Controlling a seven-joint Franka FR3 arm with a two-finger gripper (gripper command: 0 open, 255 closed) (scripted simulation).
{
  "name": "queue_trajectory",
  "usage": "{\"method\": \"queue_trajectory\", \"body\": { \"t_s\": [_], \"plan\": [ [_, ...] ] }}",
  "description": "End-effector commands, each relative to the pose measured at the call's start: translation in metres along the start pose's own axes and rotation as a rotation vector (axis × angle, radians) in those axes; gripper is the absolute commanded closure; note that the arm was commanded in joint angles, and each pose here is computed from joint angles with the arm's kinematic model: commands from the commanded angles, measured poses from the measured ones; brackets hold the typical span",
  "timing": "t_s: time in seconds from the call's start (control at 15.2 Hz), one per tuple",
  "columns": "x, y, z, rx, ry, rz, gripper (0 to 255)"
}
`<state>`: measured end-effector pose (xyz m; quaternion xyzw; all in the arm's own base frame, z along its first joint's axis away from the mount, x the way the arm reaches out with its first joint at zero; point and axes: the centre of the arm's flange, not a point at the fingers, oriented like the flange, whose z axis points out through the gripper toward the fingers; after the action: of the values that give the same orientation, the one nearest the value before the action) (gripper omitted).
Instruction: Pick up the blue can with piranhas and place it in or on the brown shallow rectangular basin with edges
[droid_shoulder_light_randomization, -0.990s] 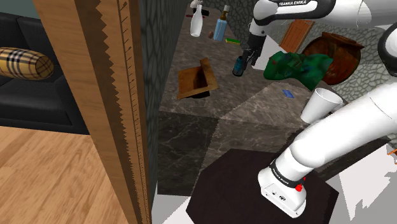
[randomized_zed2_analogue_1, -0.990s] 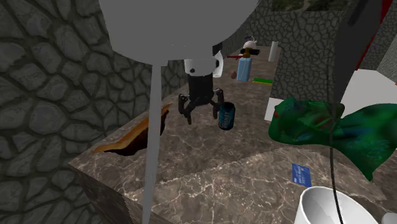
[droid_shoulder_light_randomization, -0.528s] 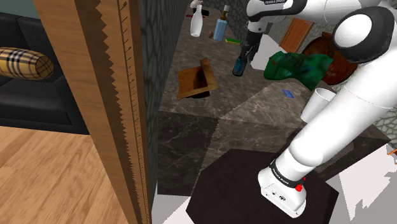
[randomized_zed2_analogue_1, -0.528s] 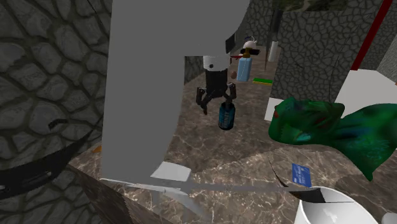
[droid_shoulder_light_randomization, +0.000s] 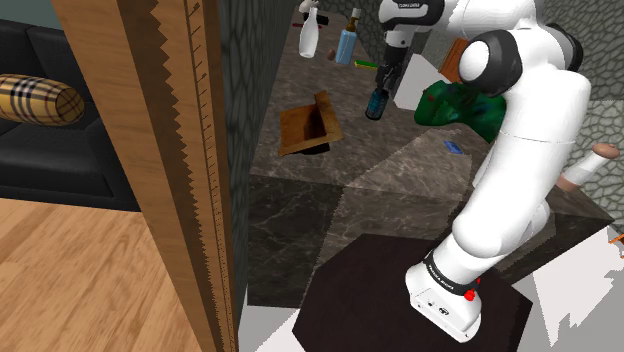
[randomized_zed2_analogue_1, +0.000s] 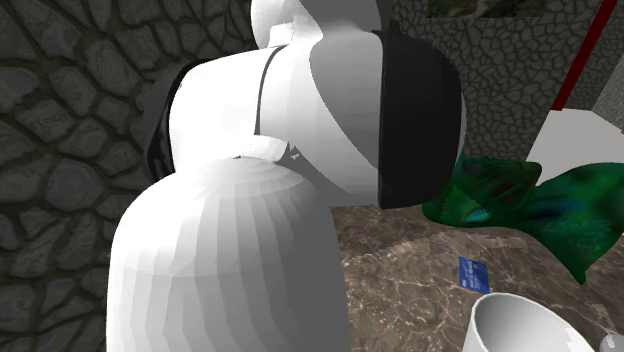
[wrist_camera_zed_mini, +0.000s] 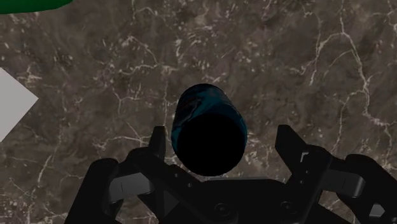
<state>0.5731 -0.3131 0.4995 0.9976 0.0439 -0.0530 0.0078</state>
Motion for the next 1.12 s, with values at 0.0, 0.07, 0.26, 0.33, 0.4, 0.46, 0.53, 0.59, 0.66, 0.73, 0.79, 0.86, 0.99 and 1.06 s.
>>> {"method": "queue_trajectory", "body": {
  "t_s": [0.0, 0.07, 0.26, 0.33, 0.4, 0.46, 0.53, 0.59, 0.66, 0.73, 0.79, 0.86, 0.99, 1.06],
  "plan": [
    [0.005, 0.007, 0.007, 0.001, 0.0, -0.002, 0],
    [0.005, 0.007, 0.012, 0.001, 0.0, -0.002, 0],
    [0.005, 0.007, 0.028, 0.001, 0.0, -0.002, 0],
    [0.005, 0.007, 0.033, 0.001, 0.0, -0.002, 0],
    [0.005, 0.007, 0.041, 0.001, 0.0, -0.002, 0],
    [0.005, 0.007, 0.041, 0.001, 0.0, -0.002, 0],
    [0.005, 0.007, 0.041, 0.001, 0.0, -0.002, 0],
    [0.005, 0.007, 0.041, 0.001, 0.0, -0.002, 0],
    [0.005, 0.007, 0.041, 0.001, 0.0, -0.002, 0],
    [0.005, 0.007, 0.041, 0.001, 0.0, -0.002, 0],
    [0.005, 0.007, 0.041, 0.001, 0.0, -0.002, 0],
    [0.005, 0.007, 0.041, 0.001, 0.0, -0.002, 0],
    [0.005, 0.007, 0.041, 0.001, 0.0, -0.002, 255],
    [0.005, 0.007, 0.041, 0.001, 0.0, -0.002, 255]
  ]
}}
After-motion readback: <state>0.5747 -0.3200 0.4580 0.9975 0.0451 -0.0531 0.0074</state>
